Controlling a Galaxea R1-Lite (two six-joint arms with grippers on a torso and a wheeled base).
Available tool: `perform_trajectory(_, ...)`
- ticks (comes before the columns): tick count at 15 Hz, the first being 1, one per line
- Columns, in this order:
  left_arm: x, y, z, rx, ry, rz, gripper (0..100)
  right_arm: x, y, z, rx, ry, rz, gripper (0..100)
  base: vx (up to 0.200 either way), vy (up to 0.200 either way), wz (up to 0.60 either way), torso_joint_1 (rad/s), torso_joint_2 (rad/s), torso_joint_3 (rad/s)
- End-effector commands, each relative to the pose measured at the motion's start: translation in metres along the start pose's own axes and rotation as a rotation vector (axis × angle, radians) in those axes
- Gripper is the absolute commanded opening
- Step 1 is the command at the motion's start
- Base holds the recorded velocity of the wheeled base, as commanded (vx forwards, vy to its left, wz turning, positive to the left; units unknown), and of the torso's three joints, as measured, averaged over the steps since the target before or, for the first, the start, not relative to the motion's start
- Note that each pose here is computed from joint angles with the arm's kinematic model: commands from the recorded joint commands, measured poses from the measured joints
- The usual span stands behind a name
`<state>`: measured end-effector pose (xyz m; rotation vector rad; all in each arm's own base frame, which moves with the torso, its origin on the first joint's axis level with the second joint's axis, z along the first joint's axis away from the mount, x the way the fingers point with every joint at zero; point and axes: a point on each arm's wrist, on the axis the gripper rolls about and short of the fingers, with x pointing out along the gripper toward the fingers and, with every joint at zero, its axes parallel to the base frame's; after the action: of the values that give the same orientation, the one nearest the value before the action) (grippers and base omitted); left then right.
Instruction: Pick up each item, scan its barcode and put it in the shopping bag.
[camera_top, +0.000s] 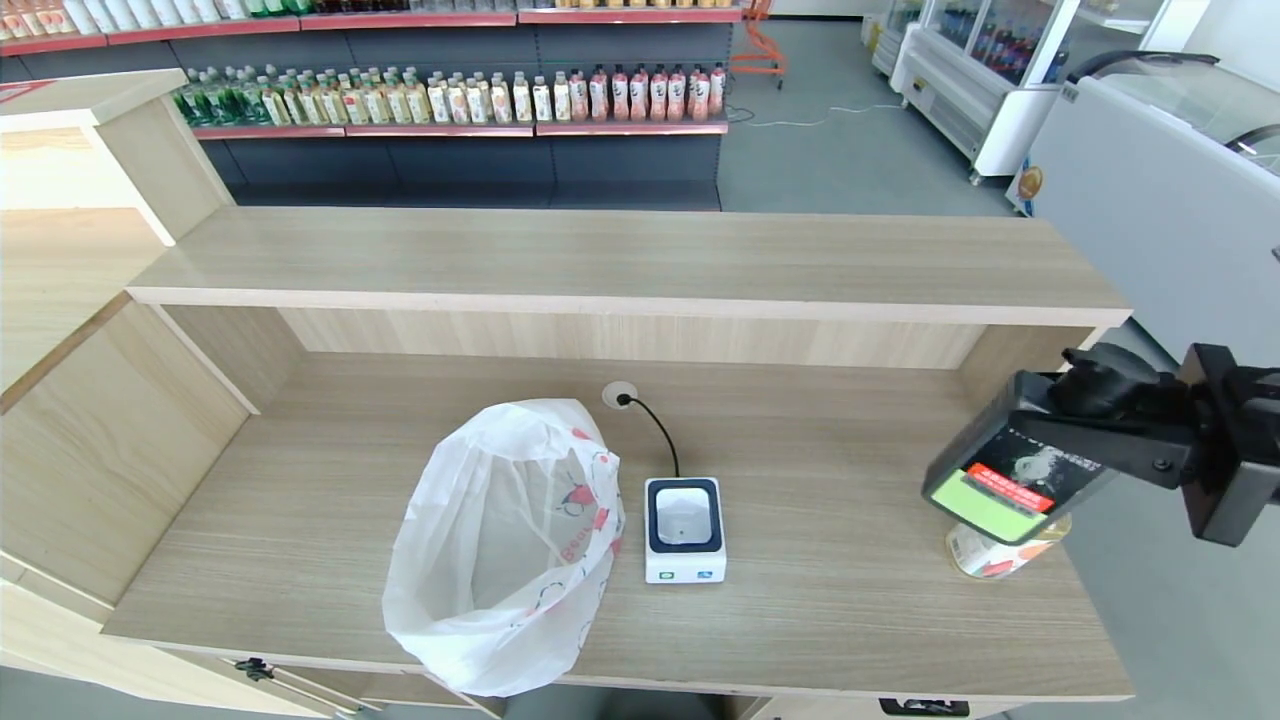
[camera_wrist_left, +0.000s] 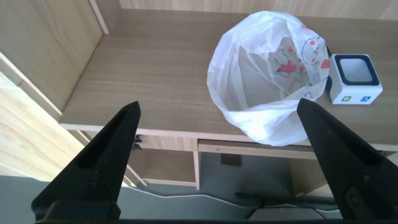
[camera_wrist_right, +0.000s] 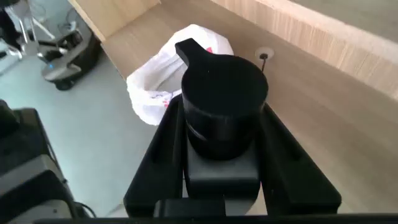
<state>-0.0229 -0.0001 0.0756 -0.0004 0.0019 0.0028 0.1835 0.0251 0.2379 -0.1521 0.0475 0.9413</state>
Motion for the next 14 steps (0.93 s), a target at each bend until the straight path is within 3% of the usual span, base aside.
perform_trajectory(1, 0.0, 0.0, 0.0, -0.001, 0.0, 0.0, 100, 0.005, 0.001, -0.001, 0.347, 0.012, -0.084, 0, 0.0, 0.0, 0.0, 0.0, 0.0, 0.0)
perform_trajectory(4, 0.0, 0.0, 0.0, -0.001, 0.0, 0.0, 100, 0.013, 0.002, -0.012, 0.612, -0.002, -0.104, 0, 0.0, 0.0, 0.0, 0.0, 0.0, 0.0)
perform_trajectory(6, 0.0, 0.0, 0.0, -0.001, 0.0, 0.0, 100, 0.024, -0.003, -0.026, 0.691, 0.01, -0.119, 0, 0.0, 0.0, 0.0, 0.0, 0.0, 0.0)
perform_trajectory(10, 0.0, 0.0, 0.0, -0.001, 0.0, 0.0, 100, 0.058, -0.032, -0.061, 0.734, 0.038, -0.158, 0, 0.0, 0.0, 0.0, 0.0, 0.0, 0.0)
perform_trajectory(14, 0.0, 0.0, 0.0, 0.0, 0.0, 0.0, 100, 0.093, -0.041, -0.089, 0.744, 0.06, -0.137, 0, 0.0, 0.0, 0.0, 0.0, 0.0, 0.0)
